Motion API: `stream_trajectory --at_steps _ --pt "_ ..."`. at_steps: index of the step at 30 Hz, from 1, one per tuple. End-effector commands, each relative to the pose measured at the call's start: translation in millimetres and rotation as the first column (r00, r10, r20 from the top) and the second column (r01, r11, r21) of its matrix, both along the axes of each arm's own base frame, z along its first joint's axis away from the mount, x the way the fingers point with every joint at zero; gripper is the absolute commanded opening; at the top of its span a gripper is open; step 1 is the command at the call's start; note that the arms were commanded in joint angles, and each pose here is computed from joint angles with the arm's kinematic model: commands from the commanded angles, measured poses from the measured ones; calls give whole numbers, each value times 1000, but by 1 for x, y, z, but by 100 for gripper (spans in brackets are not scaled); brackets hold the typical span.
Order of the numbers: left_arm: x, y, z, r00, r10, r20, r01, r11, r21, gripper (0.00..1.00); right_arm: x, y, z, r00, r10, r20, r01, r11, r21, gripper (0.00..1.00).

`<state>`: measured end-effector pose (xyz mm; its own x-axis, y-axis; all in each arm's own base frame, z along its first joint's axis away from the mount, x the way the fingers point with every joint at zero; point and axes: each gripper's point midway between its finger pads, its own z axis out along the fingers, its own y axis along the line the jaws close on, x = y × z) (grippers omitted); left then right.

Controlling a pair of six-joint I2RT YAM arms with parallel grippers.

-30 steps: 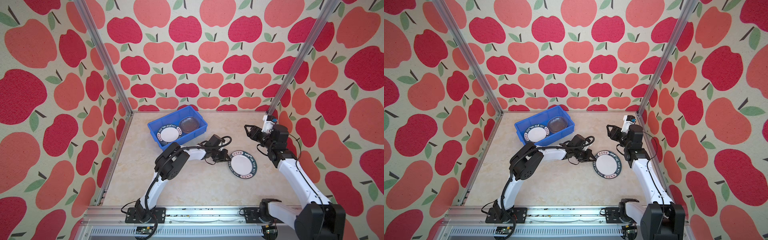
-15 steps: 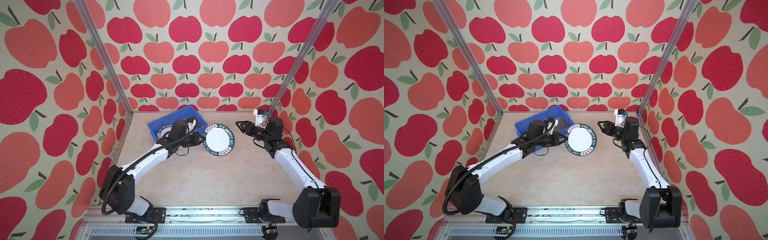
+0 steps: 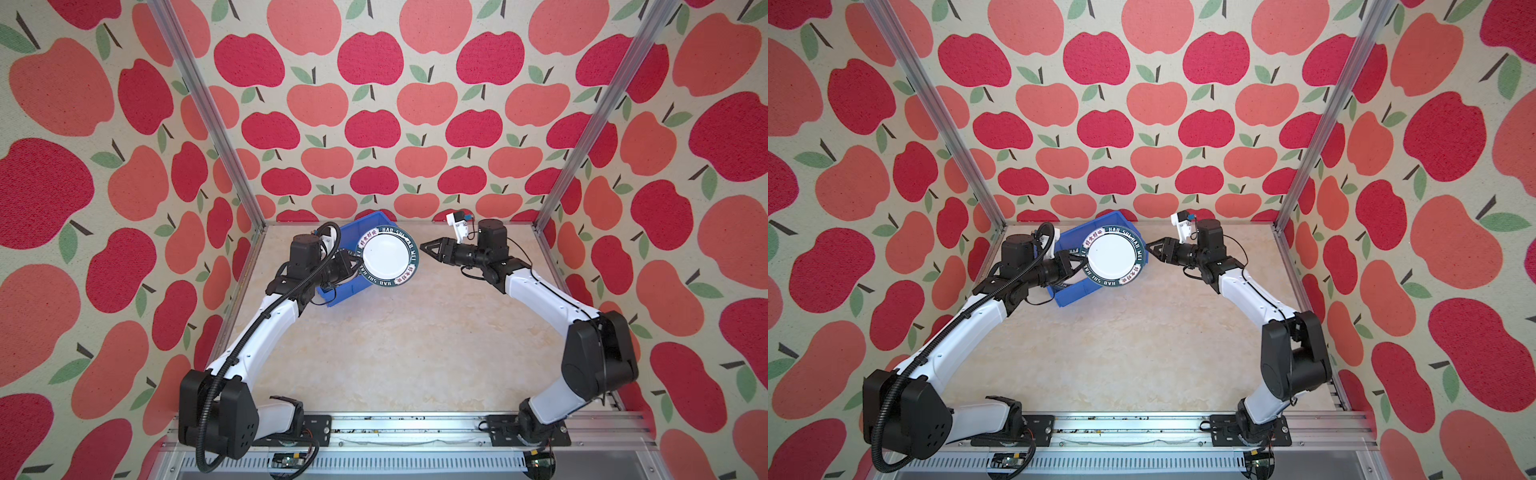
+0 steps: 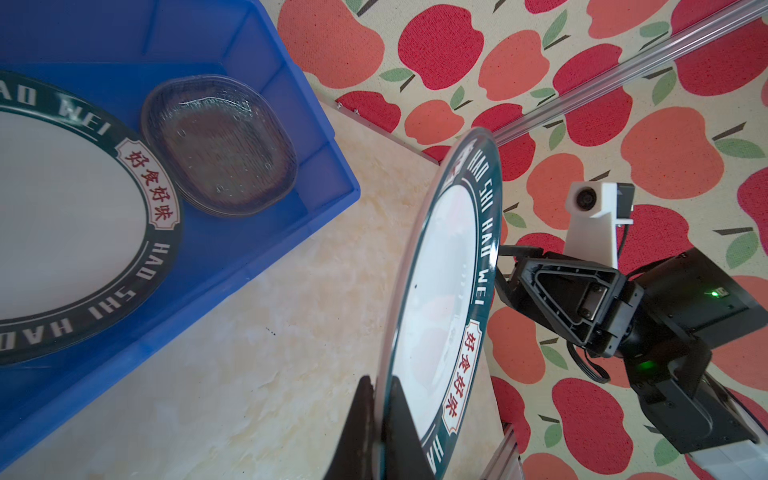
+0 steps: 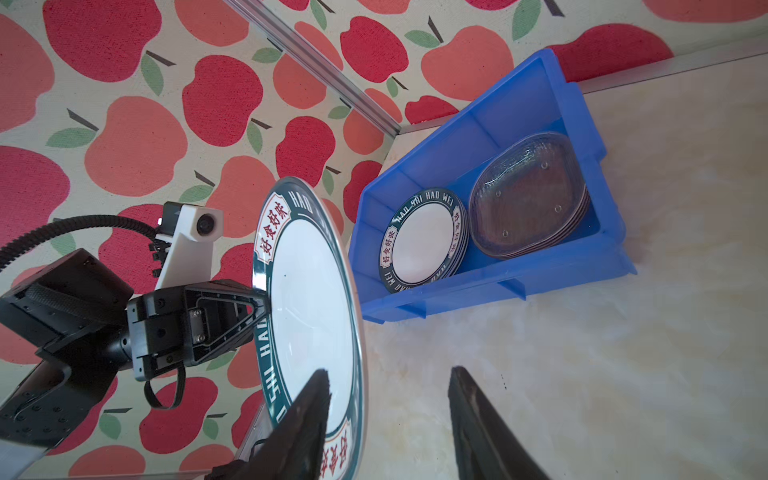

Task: Place the plates into the plastic bin on the countertop
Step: 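Grip the raised plate with right gripper while left gripper holds it, then carry the green-rimmed plate into the bin with right gripper while left gripper withdraws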

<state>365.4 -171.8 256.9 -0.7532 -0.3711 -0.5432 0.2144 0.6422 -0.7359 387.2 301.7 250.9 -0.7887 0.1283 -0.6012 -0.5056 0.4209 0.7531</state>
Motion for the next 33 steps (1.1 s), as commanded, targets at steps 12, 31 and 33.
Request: stream_trajectory --at_steps 12,31,33 --pt "7 29 1 1000 27 15 -26 997 -73 0 19 67 10 987 156 -32 -147 971 186 42" --pt "21 58 -14 998 69 -13 -70 991 -114 0 20 112 7 965 256 -65 -242 955 169 0" --pt "21 64 -17 996 87 -22 -89 990 -109 4 24 116 6 964 255 -76 -241 958 157 0"
